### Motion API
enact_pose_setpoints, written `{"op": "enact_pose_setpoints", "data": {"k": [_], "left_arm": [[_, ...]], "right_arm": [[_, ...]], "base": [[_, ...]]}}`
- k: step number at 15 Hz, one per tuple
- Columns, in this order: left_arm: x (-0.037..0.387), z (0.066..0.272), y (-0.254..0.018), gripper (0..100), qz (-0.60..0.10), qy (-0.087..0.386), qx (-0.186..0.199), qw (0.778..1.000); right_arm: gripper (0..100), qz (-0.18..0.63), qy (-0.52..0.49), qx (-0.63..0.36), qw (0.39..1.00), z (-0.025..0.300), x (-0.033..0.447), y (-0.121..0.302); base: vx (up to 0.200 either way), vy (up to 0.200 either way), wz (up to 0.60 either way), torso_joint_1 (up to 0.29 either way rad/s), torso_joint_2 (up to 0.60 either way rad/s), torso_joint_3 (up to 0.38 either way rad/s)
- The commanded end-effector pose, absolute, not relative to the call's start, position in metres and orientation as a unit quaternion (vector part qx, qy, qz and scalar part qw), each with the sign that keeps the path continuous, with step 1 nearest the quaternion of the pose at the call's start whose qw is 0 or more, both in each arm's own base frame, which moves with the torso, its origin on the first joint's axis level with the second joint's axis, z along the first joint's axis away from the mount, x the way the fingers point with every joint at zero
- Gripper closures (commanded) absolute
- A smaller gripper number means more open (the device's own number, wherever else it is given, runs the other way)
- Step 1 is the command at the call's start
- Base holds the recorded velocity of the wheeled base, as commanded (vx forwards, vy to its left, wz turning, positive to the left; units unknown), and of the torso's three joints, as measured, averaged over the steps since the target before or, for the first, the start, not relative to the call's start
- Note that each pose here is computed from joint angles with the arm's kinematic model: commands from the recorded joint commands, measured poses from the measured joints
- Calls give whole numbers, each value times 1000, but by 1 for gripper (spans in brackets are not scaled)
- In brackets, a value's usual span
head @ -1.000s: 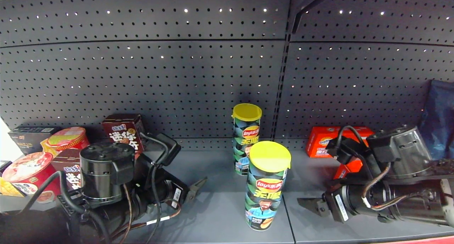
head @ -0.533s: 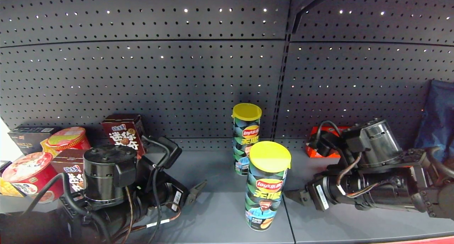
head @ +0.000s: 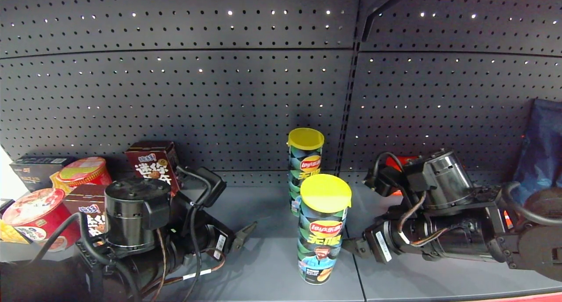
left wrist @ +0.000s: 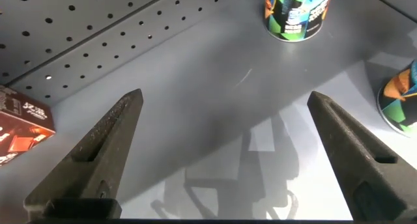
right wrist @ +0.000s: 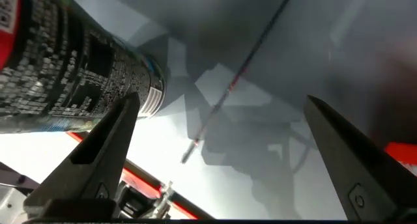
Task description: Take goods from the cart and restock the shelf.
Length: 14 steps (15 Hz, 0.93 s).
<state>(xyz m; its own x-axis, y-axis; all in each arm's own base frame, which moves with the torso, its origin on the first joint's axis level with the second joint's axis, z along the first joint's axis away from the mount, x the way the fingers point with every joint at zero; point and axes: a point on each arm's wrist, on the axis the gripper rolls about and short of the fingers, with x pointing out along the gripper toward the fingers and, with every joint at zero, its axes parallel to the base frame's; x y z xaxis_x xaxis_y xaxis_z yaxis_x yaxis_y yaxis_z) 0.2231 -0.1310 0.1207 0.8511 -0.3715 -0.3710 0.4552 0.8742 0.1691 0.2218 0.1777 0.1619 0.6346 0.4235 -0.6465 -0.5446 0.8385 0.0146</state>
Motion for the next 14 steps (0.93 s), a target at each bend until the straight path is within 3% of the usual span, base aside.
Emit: {"op": "enact_pose_setpoints", "data": {"k": [1,14], "left_arm": [[223,120,-131,0,-217,167,127,953],[224,119,-131,0,-217,169,128,953]], "right_arm": [[0,273,335,-94,897,160,224,183],[0,275,336,-96,896,158,223,185]], "base": [[0,0,0,0,0,0],[0,0,0,0,0,0]]}}
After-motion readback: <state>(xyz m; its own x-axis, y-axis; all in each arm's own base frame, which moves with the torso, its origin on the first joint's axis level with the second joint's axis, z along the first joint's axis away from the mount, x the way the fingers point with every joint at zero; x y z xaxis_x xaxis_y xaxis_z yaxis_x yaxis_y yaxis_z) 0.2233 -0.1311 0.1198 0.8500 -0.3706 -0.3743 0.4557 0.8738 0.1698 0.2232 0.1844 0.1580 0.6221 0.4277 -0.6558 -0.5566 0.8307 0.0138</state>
